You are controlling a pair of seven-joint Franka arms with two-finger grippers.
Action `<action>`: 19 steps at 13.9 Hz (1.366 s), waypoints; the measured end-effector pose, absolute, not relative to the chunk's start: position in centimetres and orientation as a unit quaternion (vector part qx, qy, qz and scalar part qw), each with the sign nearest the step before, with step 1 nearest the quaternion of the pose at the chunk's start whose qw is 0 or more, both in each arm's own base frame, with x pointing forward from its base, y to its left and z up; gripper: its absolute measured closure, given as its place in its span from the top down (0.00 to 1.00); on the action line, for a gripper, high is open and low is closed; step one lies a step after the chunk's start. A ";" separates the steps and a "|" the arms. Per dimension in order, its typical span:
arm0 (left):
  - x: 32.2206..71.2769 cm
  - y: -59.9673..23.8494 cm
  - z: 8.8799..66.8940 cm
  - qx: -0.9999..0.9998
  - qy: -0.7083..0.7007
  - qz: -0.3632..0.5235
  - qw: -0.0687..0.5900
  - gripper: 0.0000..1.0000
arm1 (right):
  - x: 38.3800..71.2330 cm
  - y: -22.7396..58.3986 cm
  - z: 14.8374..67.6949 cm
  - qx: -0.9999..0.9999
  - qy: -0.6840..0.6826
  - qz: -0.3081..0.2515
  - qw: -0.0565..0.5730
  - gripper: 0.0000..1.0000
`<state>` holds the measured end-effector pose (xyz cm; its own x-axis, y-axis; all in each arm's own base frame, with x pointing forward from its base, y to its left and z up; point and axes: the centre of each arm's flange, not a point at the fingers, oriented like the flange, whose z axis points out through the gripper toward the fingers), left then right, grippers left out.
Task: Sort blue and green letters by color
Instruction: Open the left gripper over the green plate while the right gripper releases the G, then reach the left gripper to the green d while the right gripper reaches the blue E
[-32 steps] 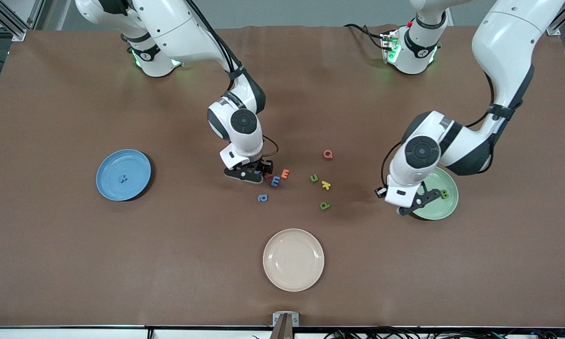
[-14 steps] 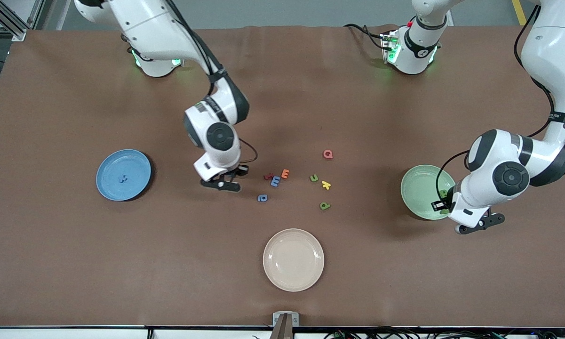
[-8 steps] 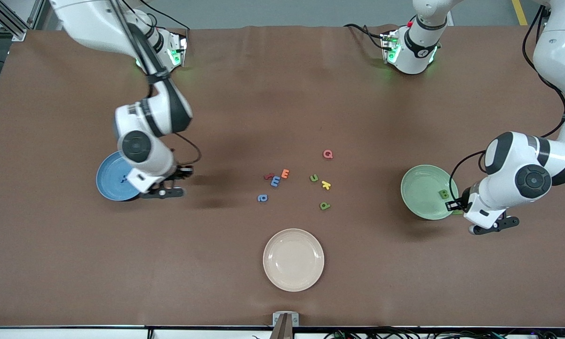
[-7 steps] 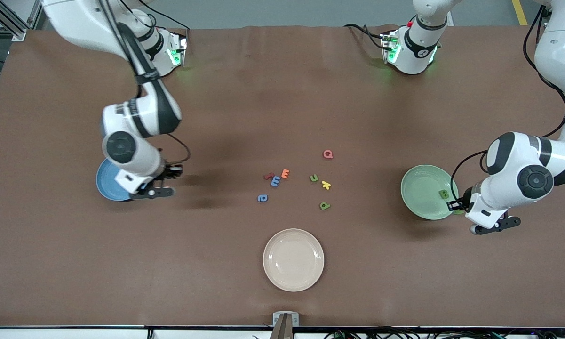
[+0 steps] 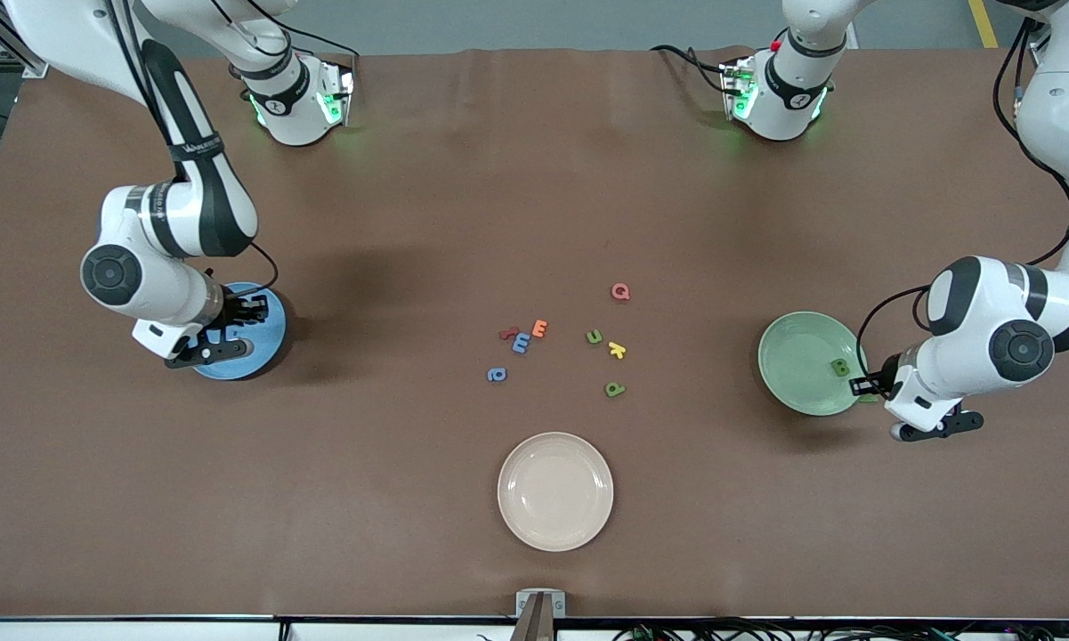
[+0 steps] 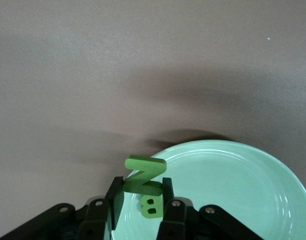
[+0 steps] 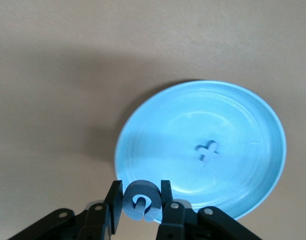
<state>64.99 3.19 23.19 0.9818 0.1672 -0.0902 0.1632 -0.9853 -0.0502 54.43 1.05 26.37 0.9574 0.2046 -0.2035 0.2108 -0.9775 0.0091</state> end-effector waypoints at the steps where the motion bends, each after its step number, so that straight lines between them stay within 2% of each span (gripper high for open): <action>1: 65.0 3.1 23.2 -0.995 -0.082 0.047 0.021 0.35 | 54.4 0.4 26.3 0.989 0.105 -0.102 0.014 0.47; 6: 64.5 2.5 22.6 -0.995 -0.076 0.054 0.020 0.35 | 54.3 1.0 26.2 0.991 0.091 -0.101 -0.010 0.98; 10: 63.3 1.4 21.4 -0.995 -0.065 0.070 0.019 0.35 | 54.7 7.1 27.1 0.995 0.050 -0.085 -0.022 1.00; 15: 62.1 0.1 20.5 -0.995 -0.053 0.083 0.017 0.35 | 54.3 20.4 29.8 0.998 -0.018 -0.055 -0.015 1.00; 19: 61.5 -0.5 19.9 -0.995 -0.048 0.090 0.015 0.35 | 53.6 31.5 29.1 0.996 -0.075 -0.045 -0.023 1.00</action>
